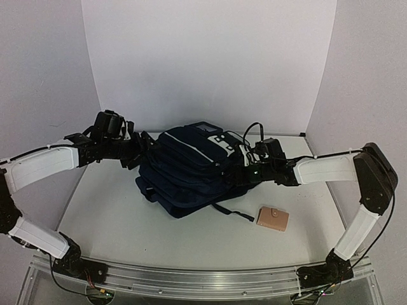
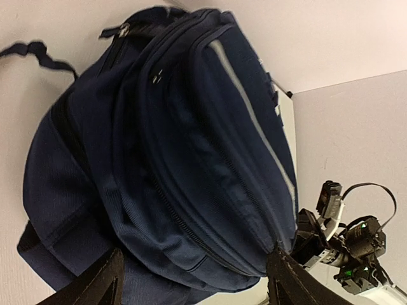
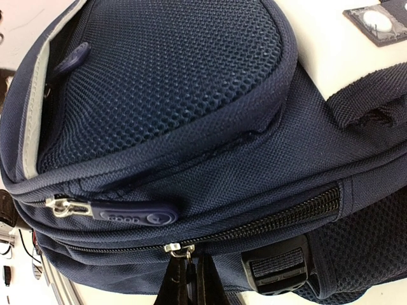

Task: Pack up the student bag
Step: Zip the student bag at the center of the board, then unzip the student bag at the center of the board.

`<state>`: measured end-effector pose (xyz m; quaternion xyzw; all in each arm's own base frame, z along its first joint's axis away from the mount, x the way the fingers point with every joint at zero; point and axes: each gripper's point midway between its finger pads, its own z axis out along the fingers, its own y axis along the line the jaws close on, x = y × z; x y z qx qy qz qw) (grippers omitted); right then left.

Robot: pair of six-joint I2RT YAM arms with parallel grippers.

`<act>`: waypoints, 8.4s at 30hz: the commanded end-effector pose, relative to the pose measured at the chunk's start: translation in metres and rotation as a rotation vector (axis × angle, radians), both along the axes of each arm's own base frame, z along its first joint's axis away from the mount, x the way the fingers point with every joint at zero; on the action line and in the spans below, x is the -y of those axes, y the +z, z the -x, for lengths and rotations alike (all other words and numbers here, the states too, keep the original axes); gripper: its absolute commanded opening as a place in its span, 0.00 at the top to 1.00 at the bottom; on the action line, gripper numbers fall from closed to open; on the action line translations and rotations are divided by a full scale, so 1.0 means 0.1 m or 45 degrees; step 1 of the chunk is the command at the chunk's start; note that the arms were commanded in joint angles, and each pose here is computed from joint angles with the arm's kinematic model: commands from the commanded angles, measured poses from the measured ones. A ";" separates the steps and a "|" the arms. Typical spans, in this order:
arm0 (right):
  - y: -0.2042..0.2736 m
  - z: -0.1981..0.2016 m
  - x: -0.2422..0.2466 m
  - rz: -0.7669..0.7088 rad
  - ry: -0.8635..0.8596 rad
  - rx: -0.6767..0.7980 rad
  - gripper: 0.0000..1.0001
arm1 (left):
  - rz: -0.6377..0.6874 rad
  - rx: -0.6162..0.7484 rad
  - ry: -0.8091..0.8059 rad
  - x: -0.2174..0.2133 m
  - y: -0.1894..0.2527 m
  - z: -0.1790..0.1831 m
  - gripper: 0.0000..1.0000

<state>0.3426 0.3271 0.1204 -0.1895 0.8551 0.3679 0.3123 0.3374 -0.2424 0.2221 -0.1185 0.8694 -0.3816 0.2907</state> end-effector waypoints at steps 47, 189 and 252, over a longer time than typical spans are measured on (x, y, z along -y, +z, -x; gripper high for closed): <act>-0.21 -0.56 0.97 0.222 -0.288 -0.008 0.96 | 0.028 0.031 -0.114 -0.29 -0.02 0.02 1.00; 1.40 0.62 -0.55 0.055 -0.019 0.275 0.32 | -0.837 0.790 -0.965 1.13 -0.09 0.60 0.72; 1.38 0.58 -0.98 0.199 0.083 0.667 0.39 | -0.403 0.594 -0.761 0.39 0.06 0.27 1.00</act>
